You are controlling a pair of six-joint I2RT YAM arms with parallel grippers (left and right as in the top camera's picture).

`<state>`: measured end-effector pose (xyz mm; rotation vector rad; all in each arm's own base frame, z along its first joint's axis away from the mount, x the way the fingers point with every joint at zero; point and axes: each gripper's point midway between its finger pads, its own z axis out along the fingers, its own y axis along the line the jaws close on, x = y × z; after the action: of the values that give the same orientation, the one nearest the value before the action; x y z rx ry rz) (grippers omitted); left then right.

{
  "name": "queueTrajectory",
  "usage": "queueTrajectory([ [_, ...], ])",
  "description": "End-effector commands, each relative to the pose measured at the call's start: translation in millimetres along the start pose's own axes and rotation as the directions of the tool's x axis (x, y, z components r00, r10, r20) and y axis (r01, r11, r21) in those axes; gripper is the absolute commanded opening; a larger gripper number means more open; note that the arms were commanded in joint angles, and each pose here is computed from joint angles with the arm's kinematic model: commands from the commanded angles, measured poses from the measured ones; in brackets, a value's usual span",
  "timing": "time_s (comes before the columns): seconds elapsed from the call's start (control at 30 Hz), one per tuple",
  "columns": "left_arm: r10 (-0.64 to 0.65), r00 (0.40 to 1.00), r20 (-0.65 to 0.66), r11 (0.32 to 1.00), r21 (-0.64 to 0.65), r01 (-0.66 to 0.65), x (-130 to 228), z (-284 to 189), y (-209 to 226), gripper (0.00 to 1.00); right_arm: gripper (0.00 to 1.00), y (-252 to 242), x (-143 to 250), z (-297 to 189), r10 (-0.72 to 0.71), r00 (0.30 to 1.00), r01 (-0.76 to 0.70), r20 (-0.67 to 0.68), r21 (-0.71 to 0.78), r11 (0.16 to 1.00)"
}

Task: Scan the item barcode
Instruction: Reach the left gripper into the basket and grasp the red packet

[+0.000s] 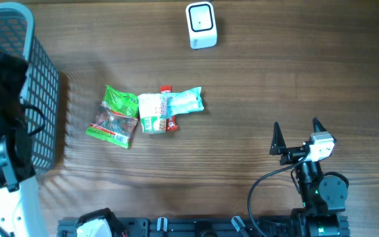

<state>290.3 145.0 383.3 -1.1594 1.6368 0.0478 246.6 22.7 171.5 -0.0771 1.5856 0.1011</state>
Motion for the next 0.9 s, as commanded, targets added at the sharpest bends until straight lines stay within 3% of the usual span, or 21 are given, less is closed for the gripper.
queueTrajectory([
  [0.0,-0.094,0.986,0.137,0.984,-0.139,0.113,-38.2,13.8,37.3,0.88,1.00,-0.2,-1.1,-0.2,0.013,1.000,-0.013,0.005,-0.001,1.000],
  [0.17,-0.144,0.988,0.057,0.916,-0.370,0.155,-29.0,85.2,108.6,0.91,1.00,-0.2,-1.1,-0.2,0.013,1.000,-0.013,0.005,-0.001,1.000],
  [0.23,-0.186,0.982,0.015,0.854,-0.492,0.169,-19.7,114.3,156.1,0.93,1.00,-0.2,-1.1,-0.2,0.013,1.000,-0.013,0.005,-0.001,1.000],
  [0.47,-0.404,0.903,-0.144,0.745,-0.625,0.234,29.1,175.3,254.1,0.97,1.00,-0.2,-1.1,-0.2,0.013,1.000,-0.013,0.005,-0.001,1.000],
  [0.73,-0.472,0.844,-0.255,0.698,-0.693,0.181,86.0,213.8,289.8,0.98,1.00,-0.2,-1.1,-0.2,0.013,1.000,-0.013,0.005,-0.001,1.000],
  [0.87,-0.462,0.836,-0.296,0.702,-0.698,0.140,101.4,222.6,293.2,0.92,1.00,-0.2,-1.1,-0.2,0.013,1.000,-0.013,0.005,-0.001,1.000],
])
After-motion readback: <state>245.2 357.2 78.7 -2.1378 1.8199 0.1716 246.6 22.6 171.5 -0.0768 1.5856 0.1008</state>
